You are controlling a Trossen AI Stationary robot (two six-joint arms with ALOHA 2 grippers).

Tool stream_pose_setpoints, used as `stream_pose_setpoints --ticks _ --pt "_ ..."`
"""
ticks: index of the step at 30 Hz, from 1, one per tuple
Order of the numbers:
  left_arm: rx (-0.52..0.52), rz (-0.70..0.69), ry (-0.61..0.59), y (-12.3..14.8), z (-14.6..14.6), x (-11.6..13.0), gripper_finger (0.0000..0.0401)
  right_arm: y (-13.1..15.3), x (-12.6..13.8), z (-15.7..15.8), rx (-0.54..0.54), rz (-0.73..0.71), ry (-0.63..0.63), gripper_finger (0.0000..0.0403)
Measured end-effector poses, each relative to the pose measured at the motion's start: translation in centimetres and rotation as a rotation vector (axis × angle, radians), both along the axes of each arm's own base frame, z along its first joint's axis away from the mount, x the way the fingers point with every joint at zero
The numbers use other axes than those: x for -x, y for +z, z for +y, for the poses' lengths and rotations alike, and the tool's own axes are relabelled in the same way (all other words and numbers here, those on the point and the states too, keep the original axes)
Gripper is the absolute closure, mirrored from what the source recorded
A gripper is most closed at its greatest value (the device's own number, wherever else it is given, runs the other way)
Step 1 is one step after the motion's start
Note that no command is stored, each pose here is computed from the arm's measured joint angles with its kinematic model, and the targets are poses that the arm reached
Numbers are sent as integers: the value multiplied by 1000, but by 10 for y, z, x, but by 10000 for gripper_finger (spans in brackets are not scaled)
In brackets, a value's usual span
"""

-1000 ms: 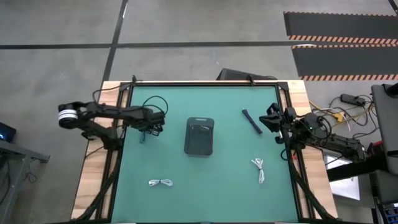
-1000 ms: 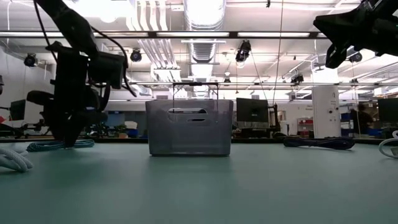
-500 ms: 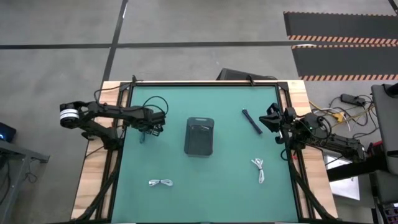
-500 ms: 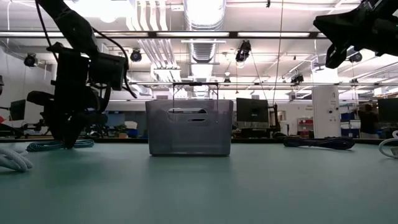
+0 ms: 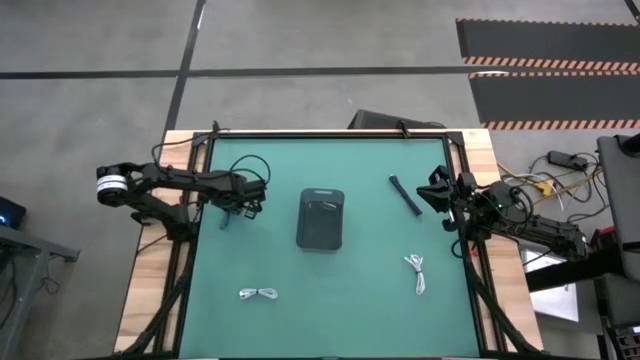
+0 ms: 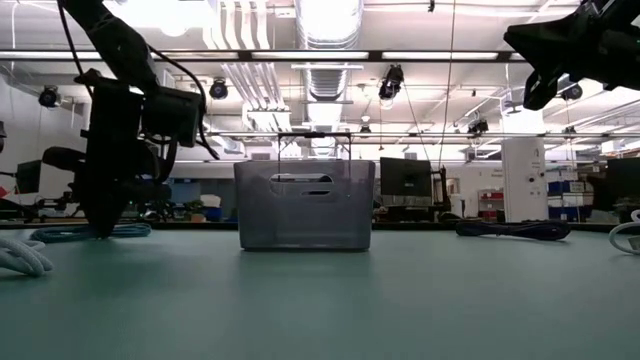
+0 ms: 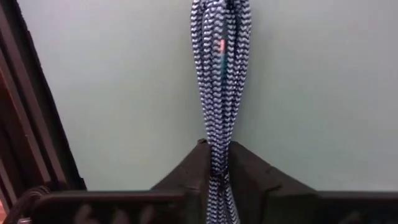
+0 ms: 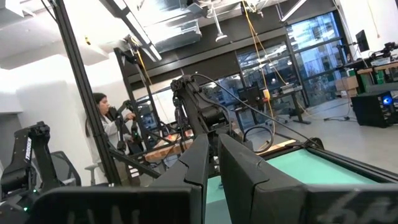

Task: Pick and place USB-C Cables
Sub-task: Put the black white charger cable into the black bin

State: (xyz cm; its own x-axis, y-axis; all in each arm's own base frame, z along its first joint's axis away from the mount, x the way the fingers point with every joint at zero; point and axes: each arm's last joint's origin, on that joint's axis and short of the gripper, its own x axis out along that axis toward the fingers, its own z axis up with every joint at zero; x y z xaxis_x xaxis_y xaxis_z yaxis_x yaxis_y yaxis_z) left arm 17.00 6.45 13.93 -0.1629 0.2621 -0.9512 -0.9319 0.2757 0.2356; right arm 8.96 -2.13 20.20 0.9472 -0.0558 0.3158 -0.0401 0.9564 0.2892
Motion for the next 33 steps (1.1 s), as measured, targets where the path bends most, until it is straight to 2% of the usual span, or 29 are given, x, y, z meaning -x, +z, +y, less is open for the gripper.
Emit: stream_pose_setpoints --ticks 2,16,33 --pt "-4 1 0 0 0 0 389 0 0 0 1 0 0 376" --pt "-33 -15 -19 6 -1 -6 386 0 0 0 7 1 -2 376" --pt "-127 -194 -181 85 -7 -55 386 0 0 0 4 0 -1 376"
